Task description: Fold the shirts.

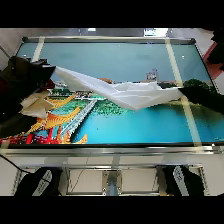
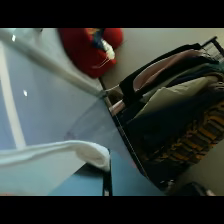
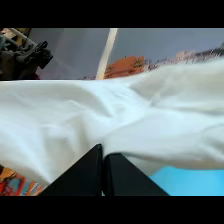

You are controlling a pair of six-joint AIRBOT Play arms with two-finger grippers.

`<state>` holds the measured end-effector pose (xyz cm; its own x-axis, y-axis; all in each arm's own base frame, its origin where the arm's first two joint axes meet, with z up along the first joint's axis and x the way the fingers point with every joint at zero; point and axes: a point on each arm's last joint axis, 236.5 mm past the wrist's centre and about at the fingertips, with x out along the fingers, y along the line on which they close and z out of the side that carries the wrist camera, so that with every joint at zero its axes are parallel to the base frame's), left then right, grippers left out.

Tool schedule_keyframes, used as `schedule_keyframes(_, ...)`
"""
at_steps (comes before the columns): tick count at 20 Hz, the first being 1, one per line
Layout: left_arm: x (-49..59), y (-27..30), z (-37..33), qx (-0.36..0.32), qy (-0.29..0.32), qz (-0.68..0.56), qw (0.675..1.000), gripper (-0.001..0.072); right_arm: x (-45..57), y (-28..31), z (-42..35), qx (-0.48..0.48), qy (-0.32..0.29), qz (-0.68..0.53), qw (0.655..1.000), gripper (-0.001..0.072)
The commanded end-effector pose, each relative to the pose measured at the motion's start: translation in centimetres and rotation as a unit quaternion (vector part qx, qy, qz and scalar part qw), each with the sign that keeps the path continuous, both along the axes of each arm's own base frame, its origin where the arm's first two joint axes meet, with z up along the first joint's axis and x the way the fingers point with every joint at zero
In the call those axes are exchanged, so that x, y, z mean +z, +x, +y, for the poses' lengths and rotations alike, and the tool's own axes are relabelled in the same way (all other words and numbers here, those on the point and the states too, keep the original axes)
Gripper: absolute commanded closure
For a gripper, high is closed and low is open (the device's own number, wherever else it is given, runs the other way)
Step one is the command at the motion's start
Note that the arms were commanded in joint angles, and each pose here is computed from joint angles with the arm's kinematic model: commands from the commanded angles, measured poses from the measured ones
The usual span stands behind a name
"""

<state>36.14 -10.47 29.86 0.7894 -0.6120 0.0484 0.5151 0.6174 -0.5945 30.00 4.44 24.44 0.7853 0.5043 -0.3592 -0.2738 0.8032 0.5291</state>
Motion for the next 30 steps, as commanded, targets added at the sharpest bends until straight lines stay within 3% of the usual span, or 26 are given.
schedule_keyframes(1, 8.9, -4.9, 1.1, 0.072, 0.189, -0.109, 0.973, 0.07, 10.1, -5.4, -0.5, -0.09, -0.17, -0.144, 0.971, 0.068)
schedule_keyframes(4, 13.9, -7.2, 5.7, 0.192, 0.302, -0.121, 0.926, 0.0701, 19.2, -9.4, -0.8, -0.179, -0.244, -0.267, 0.915, 0.0681)
schedule_keyframes(7, 17.7, -9.0, 6.7, 0.231, 0.334, -0.159, 0.9, 0.0701, 24.9, -10.7, -1.1, -0.214, -0.249, -0.341, 0.881, 0.0681)
schedule_keyframes(12, 12.6, -4.1, 7.0, 0.179, 0.338, -0.064, 0.922, 0.0701, 22.5, -2.4, -1.4, -0.103, -0.122, -0.287, 0.944, 0.0681)
schedule_keyframes(16, 2.1, 3.9, 5.5, 0.082, 0.347, 0.073, 0.931, 0.0701, 11.9, 7.3, -2.6, -0.019, -0.05, -0.131, 0.99, 0.0681)
schedule_keyframes(19, -9.2, 10.0, 2.7, 0.036, 0.428, 0.17, 0.887, 0.0701, -2.8, 13.6, -0.4, 0.033, -0.096, 0.022, 0.995, 0.0681)
schedule_keyframes(22, -19.7, 16.6, 3.4, 0.085, 0.501, 0.229, 0.83, 0.0701, -16.2, 18.5, 0.4, 0.018, -0.143, 0.113, 0.983, 0.0681)
schedule_keyframes(25, -28.4, 21.2, 5.5, 0.147, 0.479, 0.278, 0.82, 0.0701, -24.6, 22.8, -0.3, -0.025, -0.142, 0.142, 0.979, 0.068)
schedule_keyframes(30, -35.0, 22.8, 8.6, 0.196, 0.461, 0.321, 0.804, 0.07, -28.7, 27.3, -3.9, -0.119, -0.154, 0.111, 0.975, 0.0681)
